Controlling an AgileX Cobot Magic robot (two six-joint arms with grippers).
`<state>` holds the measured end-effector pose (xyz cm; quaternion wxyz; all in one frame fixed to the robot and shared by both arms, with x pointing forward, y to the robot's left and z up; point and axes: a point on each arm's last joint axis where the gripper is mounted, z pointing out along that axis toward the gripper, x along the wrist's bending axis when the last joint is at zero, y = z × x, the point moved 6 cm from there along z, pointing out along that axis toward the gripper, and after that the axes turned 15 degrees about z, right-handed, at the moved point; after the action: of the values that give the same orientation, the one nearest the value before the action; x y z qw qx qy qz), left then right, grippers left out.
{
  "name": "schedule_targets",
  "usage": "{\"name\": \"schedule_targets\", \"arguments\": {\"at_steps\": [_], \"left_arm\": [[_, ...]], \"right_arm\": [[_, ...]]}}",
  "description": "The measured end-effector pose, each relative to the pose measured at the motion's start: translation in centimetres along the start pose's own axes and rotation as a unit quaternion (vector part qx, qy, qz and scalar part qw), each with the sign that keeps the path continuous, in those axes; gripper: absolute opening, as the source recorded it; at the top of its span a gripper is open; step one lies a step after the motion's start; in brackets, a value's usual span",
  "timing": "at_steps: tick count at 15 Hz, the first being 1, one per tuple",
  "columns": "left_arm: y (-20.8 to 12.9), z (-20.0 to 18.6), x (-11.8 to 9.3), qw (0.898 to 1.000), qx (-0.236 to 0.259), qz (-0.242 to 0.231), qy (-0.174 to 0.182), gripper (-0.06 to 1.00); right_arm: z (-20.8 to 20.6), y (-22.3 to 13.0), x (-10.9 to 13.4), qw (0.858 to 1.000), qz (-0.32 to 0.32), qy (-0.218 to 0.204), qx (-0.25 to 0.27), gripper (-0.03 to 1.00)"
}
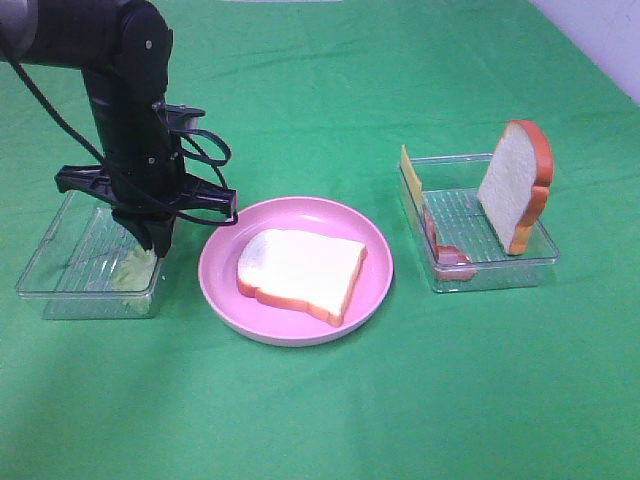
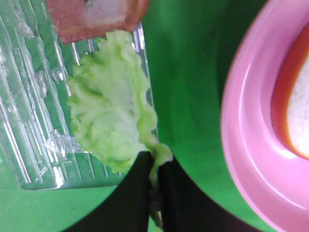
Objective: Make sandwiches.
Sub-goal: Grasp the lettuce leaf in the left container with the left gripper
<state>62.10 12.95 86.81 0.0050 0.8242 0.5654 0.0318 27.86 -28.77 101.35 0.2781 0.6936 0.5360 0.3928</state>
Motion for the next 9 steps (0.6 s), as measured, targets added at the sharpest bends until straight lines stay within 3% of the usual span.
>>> {"name": "schedule_targets", "arguments": {"at_steps": [4, 9], "left_arm": [[-0.47, -0.01, 0.10, 1.000, 0.016, -0.004, 0.003, 0.44], [-0.50, -0.01, 0.10, 1.000, 0.017, -0.005, 0.004, 0.50]], "right_arm": [[0.00, 0.00, 0.00, 1.000, 0.000, 0.000, 0.000, 0.73], [0.00, 0.00, 0.00, 1.000, 0.000, 0.000, 0.000, 0.73]]}}
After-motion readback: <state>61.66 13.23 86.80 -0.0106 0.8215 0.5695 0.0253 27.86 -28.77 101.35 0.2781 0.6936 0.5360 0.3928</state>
